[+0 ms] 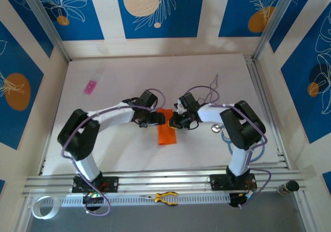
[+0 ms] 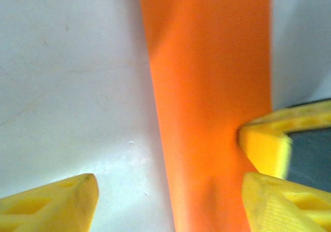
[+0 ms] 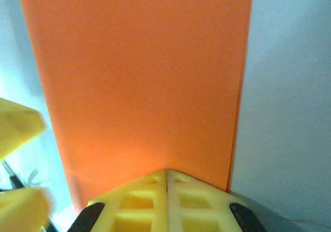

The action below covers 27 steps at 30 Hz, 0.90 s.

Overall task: Fold a paper plane with a square sheet of paper (pick it up from the middle)
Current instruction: Hold the square sheet of paper at the center of the table, then first fold the square sheet of paper in half at the center of the table.

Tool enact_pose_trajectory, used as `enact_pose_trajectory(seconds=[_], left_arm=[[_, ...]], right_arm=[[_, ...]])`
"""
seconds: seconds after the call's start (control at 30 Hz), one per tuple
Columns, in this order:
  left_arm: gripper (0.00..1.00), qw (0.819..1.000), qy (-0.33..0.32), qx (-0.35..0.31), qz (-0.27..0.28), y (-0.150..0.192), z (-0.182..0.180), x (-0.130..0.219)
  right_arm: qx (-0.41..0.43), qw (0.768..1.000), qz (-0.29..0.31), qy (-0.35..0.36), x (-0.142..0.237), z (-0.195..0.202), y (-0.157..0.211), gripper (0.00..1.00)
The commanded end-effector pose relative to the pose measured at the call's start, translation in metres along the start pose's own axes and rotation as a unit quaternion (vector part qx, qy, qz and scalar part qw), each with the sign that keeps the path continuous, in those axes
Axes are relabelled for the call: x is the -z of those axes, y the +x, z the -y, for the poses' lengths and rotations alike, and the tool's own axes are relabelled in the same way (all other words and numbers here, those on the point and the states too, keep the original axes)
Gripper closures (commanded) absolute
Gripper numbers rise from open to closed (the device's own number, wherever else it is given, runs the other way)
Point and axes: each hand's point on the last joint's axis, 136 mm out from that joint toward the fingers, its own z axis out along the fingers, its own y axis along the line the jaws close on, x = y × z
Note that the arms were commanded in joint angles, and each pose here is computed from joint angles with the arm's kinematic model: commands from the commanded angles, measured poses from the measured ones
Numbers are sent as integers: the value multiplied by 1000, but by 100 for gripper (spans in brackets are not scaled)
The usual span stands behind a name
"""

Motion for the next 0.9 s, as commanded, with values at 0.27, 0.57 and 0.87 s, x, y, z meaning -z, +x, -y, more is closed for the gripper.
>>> enact_pose_trajectory(seconds=[0.27, 0.57, 0.87], left_arm=[[75, 976, 212, 21, 54, -25, 50, 37], [100, 970, 238, 44, 31, -20, 48, 8], [100, 975, 215, 55, 3, -2, 29, -23]], right_arm=[[12, 996, -67, 49, -4, 26, 12, 100], [-11, 996, -65, 53, -8, 30, 18, 100], [-17, 996, -69, 56, -6, 35, 21, 100]])
